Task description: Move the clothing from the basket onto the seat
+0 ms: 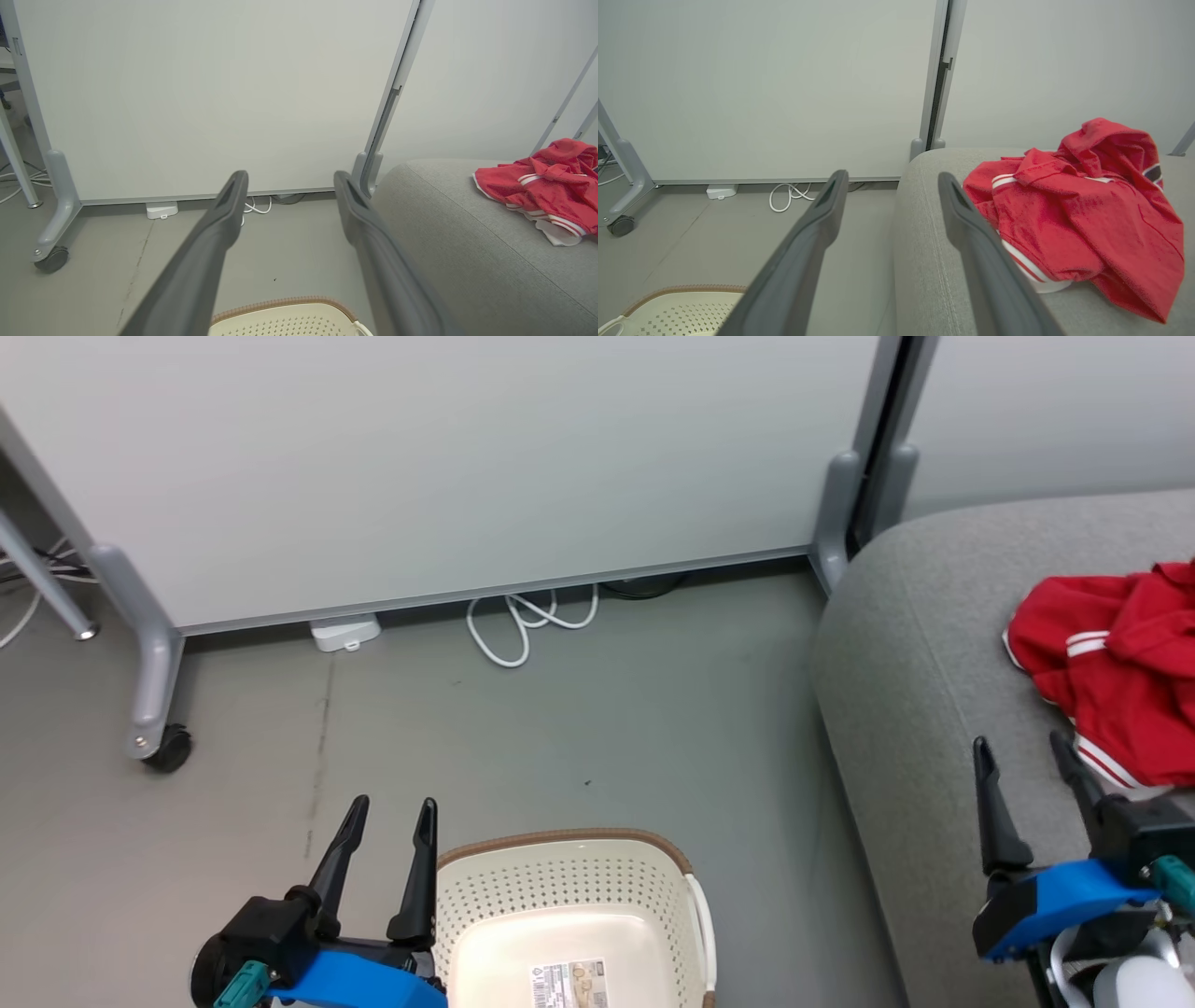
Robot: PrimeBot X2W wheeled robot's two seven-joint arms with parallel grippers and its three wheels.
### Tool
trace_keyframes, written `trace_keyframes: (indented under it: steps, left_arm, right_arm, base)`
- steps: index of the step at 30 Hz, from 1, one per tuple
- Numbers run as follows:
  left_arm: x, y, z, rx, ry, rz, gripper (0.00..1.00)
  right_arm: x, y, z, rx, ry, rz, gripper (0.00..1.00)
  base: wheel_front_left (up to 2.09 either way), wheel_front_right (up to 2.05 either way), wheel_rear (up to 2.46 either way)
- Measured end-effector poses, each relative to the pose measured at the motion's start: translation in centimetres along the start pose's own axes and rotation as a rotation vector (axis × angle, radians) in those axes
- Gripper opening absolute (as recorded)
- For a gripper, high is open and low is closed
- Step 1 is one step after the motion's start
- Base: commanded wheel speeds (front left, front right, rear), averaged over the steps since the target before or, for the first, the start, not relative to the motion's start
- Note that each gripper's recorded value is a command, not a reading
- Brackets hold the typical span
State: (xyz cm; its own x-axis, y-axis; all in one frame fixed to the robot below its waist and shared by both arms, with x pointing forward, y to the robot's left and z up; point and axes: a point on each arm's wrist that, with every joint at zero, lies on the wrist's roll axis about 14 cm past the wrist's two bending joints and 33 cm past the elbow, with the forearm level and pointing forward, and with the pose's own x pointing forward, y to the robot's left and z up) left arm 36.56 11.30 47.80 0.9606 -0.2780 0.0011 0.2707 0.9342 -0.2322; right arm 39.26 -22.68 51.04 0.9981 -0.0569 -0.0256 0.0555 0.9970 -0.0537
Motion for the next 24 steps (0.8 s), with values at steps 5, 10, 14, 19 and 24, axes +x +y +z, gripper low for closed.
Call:
trace_keyframes:
  steps: [5, 10, 14, 19, 24]
  left_arm:
    - [-1.1, 1.7, 0.6, 0.003, -0.019, 0.061, 1.0]
    - [-2.2, 3.5, 0.1, 0.0, -0.001, 0.121, 1.0]
    - [-2.8, 4.4, 0.1, 0.004, 0.001, 0.15, 1.0]
    - [-3.3, 5.3, 0.0, 0.004, 0.009, 0.173, 1.0]
    - [-3.2, 5.7, -0.1, 0.002, 0.016, 0.179, 1.0]
  right_arm:
    - [-0.3, 2.5, 0.0, -0.011, -0.02, 0.069, 1.0]
    - [-0.7, 3.8, -0.4, 0.001, -0.025, 0.105, 1.0]
    - [-1.2, 5.0, -1.2, 0.023, -0.005, 0.139, 1.0]
    - [-1.6, 5.9, -1.6, 0.029, 0.007, 0.167, 1.0]
    - [-1.7, 6.3, -1.8, 0.035, 0.012, 0.18, 1.0]
  base:
    - [0.0, 0.0, 0.0]
    - [0.0, 0.0, 0.0]
    - [0.0, 0.0, 0.0]
    - [0.0, 0.0, 0.0]
    - [0.0, 0.0, 0.0]
